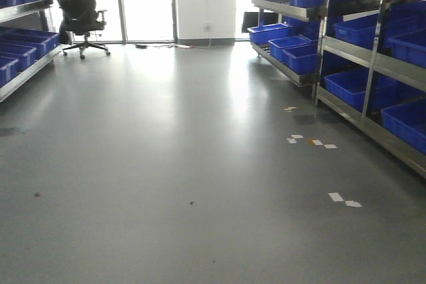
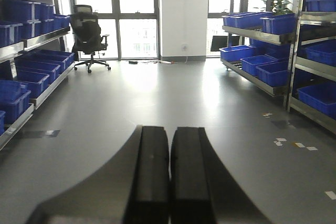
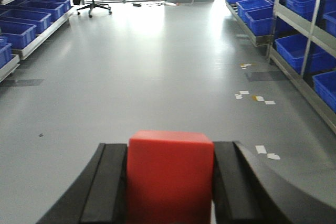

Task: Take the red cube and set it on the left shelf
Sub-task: 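Drive the base away from the table holding the cube in the right gripper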

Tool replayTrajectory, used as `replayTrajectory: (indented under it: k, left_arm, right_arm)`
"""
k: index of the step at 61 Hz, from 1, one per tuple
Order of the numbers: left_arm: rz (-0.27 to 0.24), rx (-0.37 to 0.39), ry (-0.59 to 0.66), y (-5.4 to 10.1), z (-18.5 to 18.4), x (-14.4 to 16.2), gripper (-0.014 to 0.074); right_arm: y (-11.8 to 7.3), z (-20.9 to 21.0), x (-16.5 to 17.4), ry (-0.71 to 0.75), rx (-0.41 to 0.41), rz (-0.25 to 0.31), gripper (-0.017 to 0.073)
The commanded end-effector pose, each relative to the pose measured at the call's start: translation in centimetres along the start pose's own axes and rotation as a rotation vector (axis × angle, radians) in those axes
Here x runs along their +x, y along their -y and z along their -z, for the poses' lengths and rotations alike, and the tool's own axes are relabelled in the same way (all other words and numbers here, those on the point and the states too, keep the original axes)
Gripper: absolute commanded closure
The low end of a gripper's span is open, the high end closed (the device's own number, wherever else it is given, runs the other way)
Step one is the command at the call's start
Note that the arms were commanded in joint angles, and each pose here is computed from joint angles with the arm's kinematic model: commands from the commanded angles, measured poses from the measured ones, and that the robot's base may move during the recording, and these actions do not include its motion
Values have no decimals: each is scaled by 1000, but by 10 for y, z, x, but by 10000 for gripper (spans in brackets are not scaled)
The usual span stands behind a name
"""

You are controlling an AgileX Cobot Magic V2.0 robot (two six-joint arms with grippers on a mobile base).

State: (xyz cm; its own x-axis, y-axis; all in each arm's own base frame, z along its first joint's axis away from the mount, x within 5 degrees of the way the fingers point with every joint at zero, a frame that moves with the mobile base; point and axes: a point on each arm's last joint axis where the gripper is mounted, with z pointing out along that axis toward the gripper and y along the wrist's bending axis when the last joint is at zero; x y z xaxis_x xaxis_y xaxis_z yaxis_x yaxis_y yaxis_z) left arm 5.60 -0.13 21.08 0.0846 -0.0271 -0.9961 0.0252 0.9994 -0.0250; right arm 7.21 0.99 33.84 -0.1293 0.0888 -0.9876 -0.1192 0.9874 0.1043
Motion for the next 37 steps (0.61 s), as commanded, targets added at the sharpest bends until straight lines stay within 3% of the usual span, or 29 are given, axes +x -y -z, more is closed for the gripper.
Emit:
replayTrajectory:
  k: [1,37]
  left_arm:
    - [0,0,76,0,1,0,492]
    - [0,0,76,0,1,0,492]
  right_arm:
    - [-1,1,-16,99,-2,14,503]
    - [-1,1,-16,99,-2,14,503]
